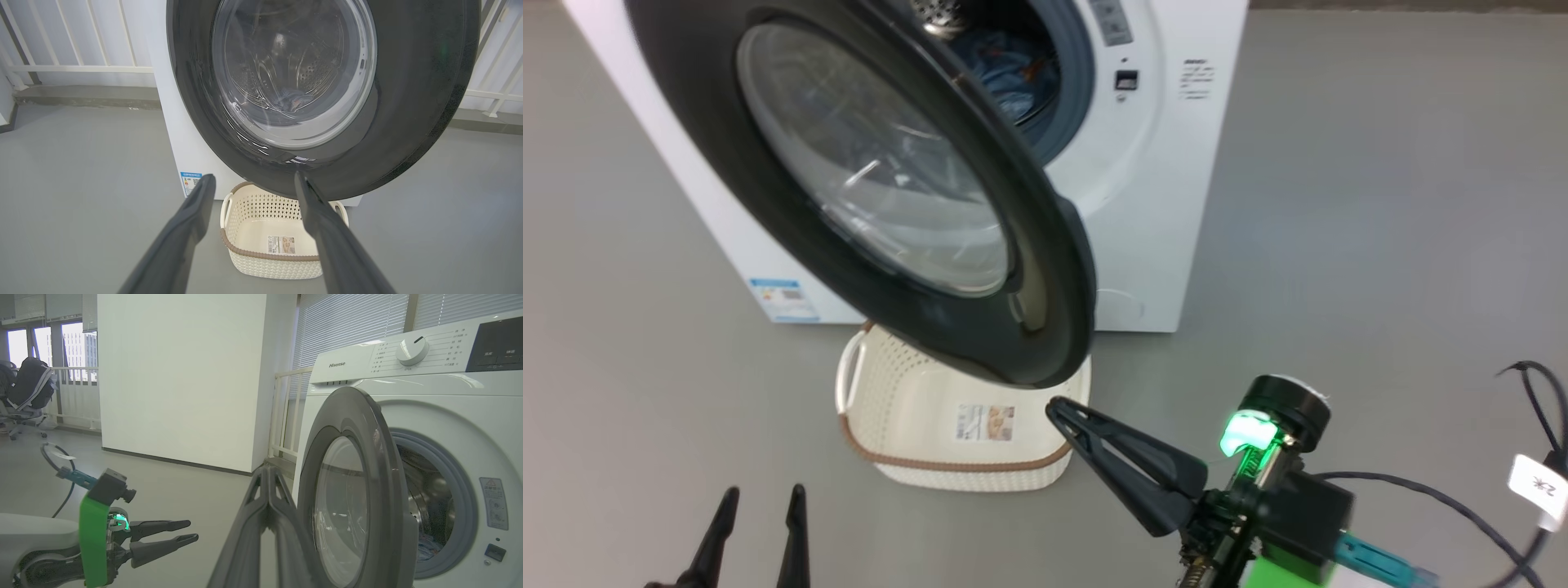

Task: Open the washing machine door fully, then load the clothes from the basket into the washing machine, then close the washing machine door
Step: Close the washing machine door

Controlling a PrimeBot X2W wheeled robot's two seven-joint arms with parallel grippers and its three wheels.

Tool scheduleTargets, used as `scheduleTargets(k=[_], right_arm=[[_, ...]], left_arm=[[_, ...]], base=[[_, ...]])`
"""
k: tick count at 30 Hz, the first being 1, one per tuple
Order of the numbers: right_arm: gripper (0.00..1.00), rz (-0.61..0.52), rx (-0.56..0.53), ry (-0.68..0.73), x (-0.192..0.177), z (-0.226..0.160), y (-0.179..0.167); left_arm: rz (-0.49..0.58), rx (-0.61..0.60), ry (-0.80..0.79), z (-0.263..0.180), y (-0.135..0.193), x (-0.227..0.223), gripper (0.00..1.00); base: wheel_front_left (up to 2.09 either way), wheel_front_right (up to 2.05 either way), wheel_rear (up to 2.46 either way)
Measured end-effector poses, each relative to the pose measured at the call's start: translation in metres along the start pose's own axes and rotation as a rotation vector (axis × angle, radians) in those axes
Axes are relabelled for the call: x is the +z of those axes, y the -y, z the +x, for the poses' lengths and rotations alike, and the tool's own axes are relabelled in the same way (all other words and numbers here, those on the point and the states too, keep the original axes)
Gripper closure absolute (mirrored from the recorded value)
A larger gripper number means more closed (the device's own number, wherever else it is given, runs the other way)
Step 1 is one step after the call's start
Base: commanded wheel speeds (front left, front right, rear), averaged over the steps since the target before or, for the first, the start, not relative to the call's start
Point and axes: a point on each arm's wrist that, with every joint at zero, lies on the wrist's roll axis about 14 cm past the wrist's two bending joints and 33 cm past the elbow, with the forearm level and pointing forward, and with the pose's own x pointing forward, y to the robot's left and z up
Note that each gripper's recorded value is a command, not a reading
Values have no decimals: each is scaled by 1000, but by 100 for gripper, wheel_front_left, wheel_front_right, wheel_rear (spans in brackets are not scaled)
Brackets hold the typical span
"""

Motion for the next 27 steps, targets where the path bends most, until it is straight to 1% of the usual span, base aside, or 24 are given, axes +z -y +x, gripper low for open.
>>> scheduleTargets(k=[3,7,11,15,20,23,27], right_arm=[[100,27,38,-75,-28,2,-2],[100,77,51,-152,-61,5,3],[100,100,50,-220,-94,10,15],[100,118,37,-254,-118,22,30],[100,152,-13,-283,-147,33,49],[100,164,-62,-288,-160,39,64],[100,157,-150,-277,-170,44,92]], left_arm=[[-7,9,8,2,-2,3,0],[-21,20,10,8,-3,4,0],[-31,26,12,17,-4,5,0],[-34,29,8,25,-3,4,0],[-41,50,-10,30,-8,-1,0],[-47,61,-22,33,-11,-5,0],[-49,60,-38,38,-11,-10,0]], base=[[0,0,0],[0,0,0],[0,0,0],[0,0,0],[0,0,0],[0,0,0],[0,0,0]])
